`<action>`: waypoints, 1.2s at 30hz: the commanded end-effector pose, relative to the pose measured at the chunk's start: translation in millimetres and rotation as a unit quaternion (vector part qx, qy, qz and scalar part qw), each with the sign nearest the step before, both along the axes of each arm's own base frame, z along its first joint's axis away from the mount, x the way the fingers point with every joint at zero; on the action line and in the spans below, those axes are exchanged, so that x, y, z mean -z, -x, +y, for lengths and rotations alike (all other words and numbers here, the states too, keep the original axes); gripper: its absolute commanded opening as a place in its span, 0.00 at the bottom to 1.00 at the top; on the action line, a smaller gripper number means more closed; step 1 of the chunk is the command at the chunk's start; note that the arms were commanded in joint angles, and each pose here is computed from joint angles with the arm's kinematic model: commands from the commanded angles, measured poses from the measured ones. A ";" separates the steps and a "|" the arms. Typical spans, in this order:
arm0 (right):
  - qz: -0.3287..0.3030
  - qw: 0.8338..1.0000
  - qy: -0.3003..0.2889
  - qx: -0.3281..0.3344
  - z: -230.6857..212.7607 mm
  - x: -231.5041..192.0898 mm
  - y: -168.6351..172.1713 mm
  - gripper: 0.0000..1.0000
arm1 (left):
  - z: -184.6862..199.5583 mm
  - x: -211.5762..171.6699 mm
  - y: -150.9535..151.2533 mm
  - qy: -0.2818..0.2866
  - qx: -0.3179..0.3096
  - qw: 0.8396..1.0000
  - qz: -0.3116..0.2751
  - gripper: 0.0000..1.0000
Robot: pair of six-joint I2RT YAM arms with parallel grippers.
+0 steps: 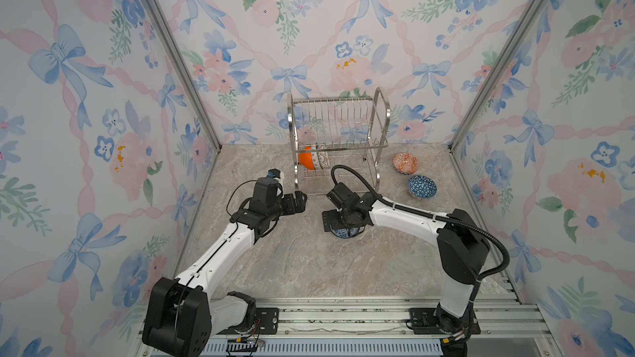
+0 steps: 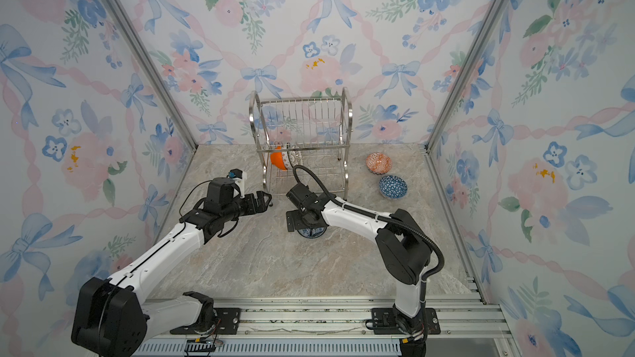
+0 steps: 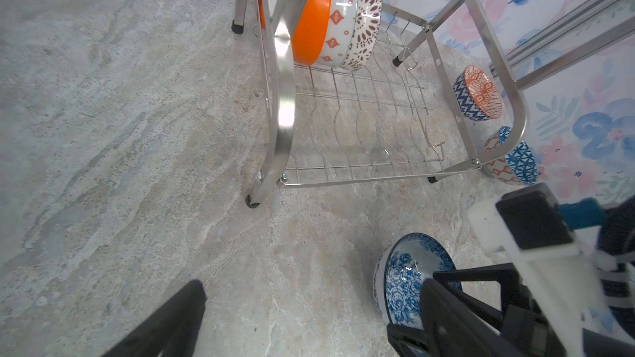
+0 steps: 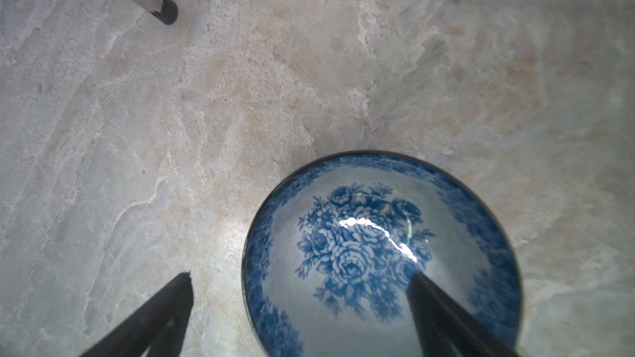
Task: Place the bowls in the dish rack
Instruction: 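Close the right gripper on the rim and drag the bowl toward the rack, then lift the blue-and-white bowl and tilt it upright toward the rack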
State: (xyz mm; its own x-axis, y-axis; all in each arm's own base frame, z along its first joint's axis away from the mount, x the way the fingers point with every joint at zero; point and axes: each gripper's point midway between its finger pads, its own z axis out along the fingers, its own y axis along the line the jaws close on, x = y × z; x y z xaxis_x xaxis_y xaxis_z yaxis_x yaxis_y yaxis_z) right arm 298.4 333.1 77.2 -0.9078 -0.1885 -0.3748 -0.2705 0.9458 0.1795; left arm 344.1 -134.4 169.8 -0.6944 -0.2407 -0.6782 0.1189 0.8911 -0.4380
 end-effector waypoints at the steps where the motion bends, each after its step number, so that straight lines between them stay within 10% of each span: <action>1: 0.000 1.000 -0.005 -0.009 18.1 4.2 -1.0 0.95 | -5.8 -8.0 -5.3 0.049 0.004 0.999 -0.018 0.98; 36: 0.045 0.997 0.058 -0.033 17.6 20.7 -2.1 0.12 | -1.1 18.5 -1.3 0.068 0.000 0.998 0.017 0.98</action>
